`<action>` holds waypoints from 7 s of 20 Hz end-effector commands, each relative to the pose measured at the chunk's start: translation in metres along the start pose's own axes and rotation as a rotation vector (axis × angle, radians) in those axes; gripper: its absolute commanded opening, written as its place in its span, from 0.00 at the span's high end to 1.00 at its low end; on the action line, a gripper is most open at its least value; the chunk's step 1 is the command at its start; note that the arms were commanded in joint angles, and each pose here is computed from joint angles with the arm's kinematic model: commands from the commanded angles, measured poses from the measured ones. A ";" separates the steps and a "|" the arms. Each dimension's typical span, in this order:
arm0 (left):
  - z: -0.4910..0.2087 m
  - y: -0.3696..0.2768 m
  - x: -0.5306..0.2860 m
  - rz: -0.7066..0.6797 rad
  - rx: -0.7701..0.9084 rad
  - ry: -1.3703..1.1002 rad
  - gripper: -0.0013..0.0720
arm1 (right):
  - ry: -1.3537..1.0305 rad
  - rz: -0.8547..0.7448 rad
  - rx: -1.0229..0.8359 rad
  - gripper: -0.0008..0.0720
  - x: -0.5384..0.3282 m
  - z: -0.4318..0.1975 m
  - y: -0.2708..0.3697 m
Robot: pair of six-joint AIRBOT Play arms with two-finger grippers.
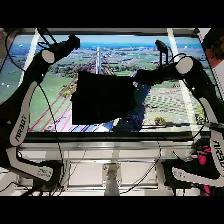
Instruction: Fold the clothes and pants, and hang the long-sleeved shirts on hangers.
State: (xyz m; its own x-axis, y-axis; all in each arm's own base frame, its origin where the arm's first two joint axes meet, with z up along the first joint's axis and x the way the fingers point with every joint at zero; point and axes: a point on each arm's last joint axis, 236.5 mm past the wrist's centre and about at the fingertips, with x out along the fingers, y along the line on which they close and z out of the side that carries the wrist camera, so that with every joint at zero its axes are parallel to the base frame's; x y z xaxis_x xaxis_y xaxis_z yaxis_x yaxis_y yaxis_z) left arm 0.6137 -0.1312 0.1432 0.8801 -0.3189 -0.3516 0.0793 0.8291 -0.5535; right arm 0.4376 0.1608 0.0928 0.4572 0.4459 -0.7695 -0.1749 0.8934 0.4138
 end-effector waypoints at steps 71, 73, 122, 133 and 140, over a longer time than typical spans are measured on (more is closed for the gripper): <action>-0.256 0.038 -0.226 -0.401 0.006 0.858 0.97 | 0.370 0.542 0.209 0.38 0.082 -0.135 -0.034; -0.251 0.045 -0.216 -0.361 0.014 0.815 0.97 | 0.423 0.576 0.183 0.38 0.078 -0.147 -0.019; -0.048 -0.012 -0.073 -0.223 0.192 0.355 0.97 | -0.019 0.319 0.229 0.95 -0.010 0.078 -0.052; -0.278 0.061 -0.124 -0.122 0.059 0.925 0.97 | 0.720 0.196 0.316 0.95 0.040 -0.159 -0.082; -0.311 0.064 -0.151 -0.108 0.104 1.018 0.97 | 0.844 0.209 0.328 0.95 0.043 -0.217 -0.083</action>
State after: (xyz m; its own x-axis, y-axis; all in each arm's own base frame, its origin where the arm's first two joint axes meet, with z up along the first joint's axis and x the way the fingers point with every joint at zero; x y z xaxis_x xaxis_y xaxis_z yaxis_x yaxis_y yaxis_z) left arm 0.3592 -0.1767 -0.0649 0.0964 -0.6189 -0.7795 0.2025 0.7790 -0.5934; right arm 0.3011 0.1180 -0.0716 -0.3179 0.6137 -0.7227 0.1380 0.7841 0.6051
